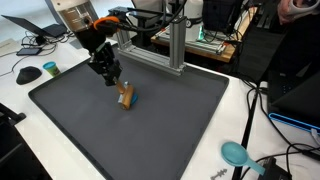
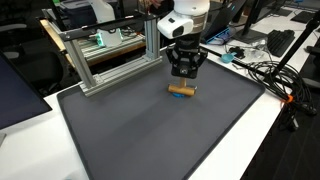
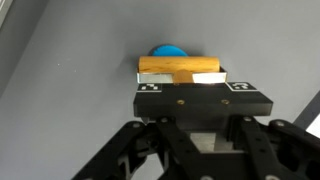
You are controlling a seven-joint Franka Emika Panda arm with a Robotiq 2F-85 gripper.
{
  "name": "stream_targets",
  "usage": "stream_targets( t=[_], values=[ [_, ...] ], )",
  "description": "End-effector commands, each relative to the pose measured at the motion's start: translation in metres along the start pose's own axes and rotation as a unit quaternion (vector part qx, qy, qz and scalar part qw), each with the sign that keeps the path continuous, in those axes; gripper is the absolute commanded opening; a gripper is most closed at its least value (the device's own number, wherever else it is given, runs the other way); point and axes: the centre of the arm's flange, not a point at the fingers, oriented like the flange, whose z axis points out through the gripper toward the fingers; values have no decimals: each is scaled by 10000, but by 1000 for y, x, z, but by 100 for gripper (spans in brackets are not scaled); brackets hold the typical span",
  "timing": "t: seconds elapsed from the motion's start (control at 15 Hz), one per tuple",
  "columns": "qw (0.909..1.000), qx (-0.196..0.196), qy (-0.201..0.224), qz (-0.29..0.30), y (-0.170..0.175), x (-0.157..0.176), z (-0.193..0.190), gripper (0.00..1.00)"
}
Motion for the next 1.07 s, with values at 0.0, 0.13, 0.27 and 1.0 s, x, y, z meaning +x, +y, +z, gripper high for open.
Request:
stream_targets(
  t=[0.0,0.13,0.27,1.0],
  values=[
    [9995,-39,310,-18,-2,17,38,22],
    [9995,-47,318,-17,-2,18,39,22],
    [9995,-47,324,-11,-2,18,39,22],
    [9991,-65,412,-72,-4,21,39,22]
  ],
)
